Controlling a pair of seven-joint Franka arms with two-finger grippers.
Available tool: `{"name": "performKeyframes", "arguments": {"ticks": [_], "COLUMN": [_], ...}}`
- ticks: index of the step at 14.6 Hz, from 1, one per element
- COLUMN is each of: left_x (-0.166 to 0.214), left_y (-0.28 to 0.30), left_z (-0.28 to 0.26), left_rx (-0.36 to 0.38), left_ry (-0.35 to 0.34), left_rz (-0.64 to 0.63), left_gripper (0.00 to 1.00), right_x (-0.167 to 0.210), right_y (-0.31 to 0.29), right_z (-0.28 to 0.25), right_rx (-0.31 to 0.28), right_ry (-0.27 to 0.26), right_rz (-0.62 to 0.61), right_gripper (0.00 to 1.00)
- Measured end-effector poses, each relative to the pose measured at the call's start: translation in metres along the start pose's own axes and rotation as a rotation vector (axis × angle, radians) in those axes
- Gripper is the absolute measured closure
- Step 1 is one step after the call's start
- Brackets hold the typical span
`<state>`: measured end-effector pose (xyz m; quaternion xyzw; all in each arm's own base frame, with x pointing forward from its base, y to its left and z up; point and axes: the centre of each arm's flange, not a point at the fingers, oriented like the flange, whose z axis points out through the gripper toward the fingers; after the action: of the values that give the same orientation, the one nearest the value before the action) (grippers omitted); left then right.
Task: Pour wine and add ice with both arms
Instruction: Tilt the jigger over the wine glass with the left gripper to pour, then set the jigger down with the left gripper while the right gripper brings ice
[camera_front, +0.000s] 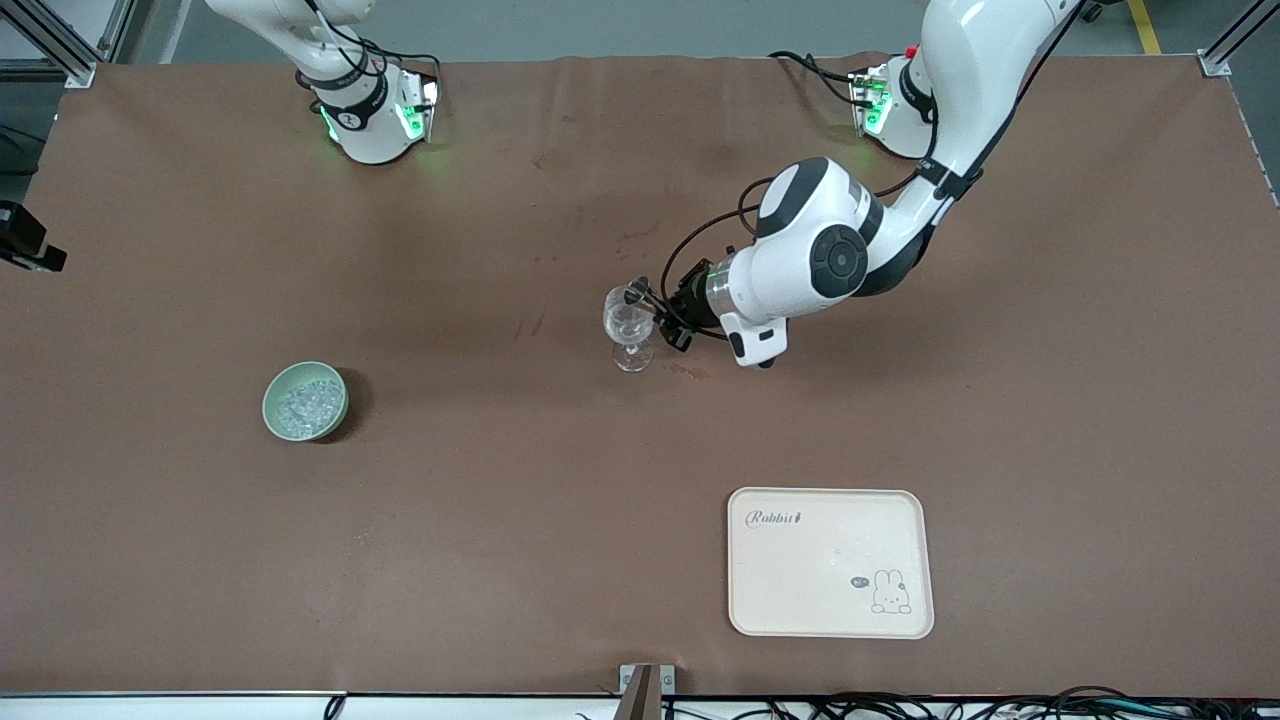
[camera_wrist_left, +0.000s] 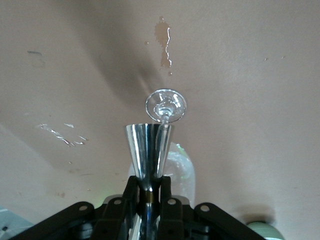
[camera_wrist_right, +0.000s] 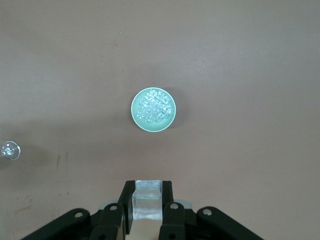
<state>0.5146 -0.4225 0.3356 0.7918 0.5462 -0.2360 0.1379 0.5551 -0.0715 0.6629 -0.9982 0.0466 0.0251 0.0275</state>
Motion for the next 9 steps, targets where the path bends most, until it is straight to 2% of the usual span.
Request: {"name": "performKeyframes", "arguments": {"ticks": [3, 6, 9], "left_x": [0.006, 0.025, 0.062], "left_y": [0.012, 0.029, 0.045], "left_z": [-0.008, -0.036, -0.065], "left_rx": [0.002, 0.002, -0.031], "left_ry": [-0.049, -0.174, -0.308], "left_rz": [-0.046, -0.124, -0.166], "left_gripper": [0.79, 0.79, 0.79], "right_x": [0.0, 0.0, -0.002], "right_y": [0.0, -0.001, -0.015], "right_z": [0.0, 0.001, 0.003], "right_rx": [0.0, 0.0, 0.001], "right_ry": [-0.001, -0.005, -0.026], "right_rz": [0.0, -0.001, -0.024], "right_gripper": [0.74, 0.74, 0.74]}}
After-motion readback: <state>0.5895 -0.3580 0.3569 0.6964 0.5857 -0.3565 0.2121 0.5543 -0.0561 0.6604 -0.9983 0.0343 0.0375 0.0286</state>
